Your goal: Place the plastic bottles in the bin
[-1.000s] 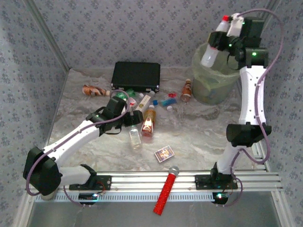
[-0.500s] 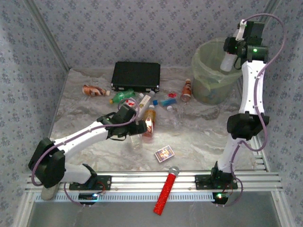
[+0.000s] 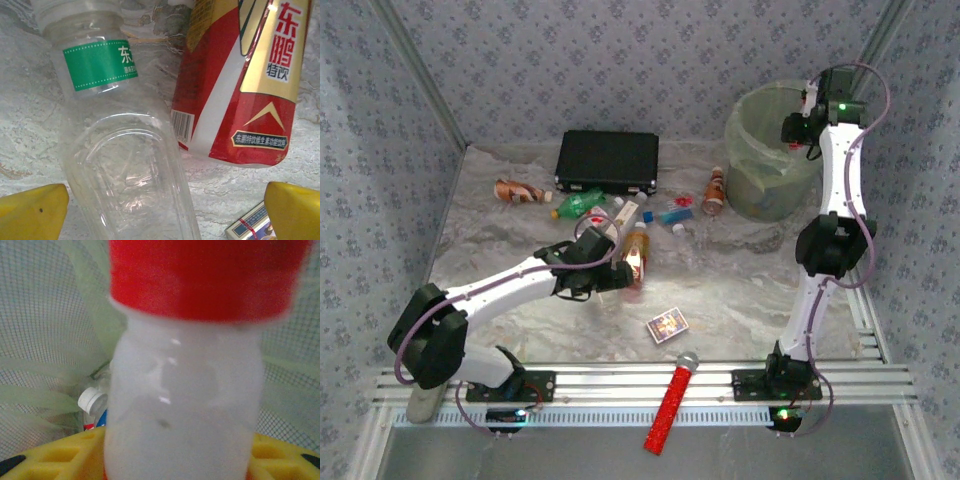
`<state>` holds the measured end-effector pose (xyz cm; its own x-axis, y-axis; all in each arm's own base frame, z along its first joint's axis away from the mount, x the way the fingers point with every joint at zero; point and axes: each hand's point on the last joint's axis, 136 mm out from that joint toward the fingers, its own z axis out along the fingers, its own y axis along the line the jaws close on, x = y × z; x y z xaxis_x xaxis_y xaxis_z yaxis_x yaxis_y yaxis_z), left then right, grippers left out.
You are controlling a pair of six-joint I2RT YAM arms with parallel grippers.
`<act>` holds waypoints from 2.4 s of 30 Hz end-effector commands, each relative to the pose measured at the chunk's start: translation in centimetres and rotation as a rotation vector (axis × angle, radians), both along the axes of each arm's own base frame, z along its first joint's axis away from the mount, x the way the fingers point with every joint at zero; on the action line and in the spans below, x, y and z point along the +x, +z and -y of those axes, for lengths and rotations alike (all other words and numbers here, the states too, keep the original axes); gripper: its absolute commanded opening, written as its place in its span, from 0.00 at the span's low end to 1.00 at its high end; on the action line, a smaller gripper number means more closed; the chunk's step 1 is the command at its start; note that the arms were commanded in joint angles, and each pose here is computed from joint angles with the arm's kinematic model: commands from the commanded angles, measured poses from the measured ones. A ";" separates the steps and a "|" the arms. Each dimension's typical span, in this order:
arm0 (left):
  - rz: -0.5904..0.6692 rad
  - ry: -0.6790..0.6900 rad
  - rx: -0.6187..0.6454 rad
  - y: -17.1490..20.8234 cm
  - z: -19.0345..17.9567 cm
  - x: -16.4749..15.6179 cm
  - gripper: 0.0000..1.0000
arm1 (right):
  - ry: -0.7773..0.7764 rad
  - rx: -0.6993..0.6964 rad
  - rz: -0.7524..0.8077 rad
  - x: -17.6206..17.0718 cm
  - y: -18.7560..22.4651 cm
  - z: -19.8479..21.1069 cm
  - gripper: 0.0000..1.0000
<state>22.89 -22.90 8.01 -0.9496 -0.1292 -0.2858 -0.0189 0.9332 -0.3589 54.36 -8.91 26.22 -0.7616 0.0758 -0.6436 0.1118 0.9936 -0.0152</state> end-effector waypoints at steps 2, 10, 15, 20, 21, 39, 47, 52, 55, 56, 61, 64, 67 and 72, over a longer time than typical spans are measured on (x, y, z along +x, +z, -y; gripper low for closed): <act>-0.028 0.011 0.022 -0.9 -0.5 -0.8 1.00 | 0.010 0.007 -0.054 -0.9 -1.4 0.4 0.62; -0.033 0.007 -0.006 -0.5 -0.1 -1.0 1.00 | -0.004 0.007 -0.043 -1.1 -0.6 0.6 0.80; -0.026 0.000 -0.050 0.6 0.4 -1.5 1.00 | -0.004 0.017 0.011 -1.8 2.5 0.3 0.91; -0.019 -0.002 -0.063 1.6 0.5 -1.9 1.00 | 0.004 0.038 0.103 -3.0 6.7 -0.5 0.97; -0.020 -0.006 -0.063 1.7 0.5 -2.1 1.00 | 0.007 0.041 0.123 -3.3 7.6 -0.7 0.98; -0.036 0.017 0.067 -1.5 -0.4 -2.8 1.00 | 0.277 0.371 0.296 -12.3 15.3 -12.0 1.00; -0.087 0.008 0.075 -3.9 0.0 -3.3 0.98 | 0.324 0.524 0.311 -17.0 15.2 -15.2 1.00; -0.110 0.008 0.089 -4.6 -0.2 -3.6 0.86 | 0.395 0.583 0.295 -18.9 13.8 -17.3 1.00; -0.112 0.010 0.089 -4.8 -0.3 -3.7 0.77 | 0.404 0.629 0.287 -19.2 12.5 -17.9 1.00; -0.115 0.009 0.091 -4.8 -0.3 -3.7 0.74 | 0.411 0.639 0.282 -19.3 12.1 -18.1 1.00; -0.136 -0.015 0.109 -4.8 0.0 -3.8 0.67 | 0.437 0.675 0.234 -19.5 9.7 -18.8 1.00; -0.146 -0.022 0.114 -4.5 0.0 -3.9 0.64 | 0.497 0.714 0.206 -20.1 8.9 -20.0 1.00; -0.133 -0.043 0.122 -3.4 -0.2 -4.0 0.60 | 0.557 0.734 0.180 -20.9 8.3 -21.4 0.99; -0.099 -0.076 0.143 -0.8 -0.7 -3.8 0.57 | 0.585 0.750 0.147 -21.2 7.2 -23.1 0.98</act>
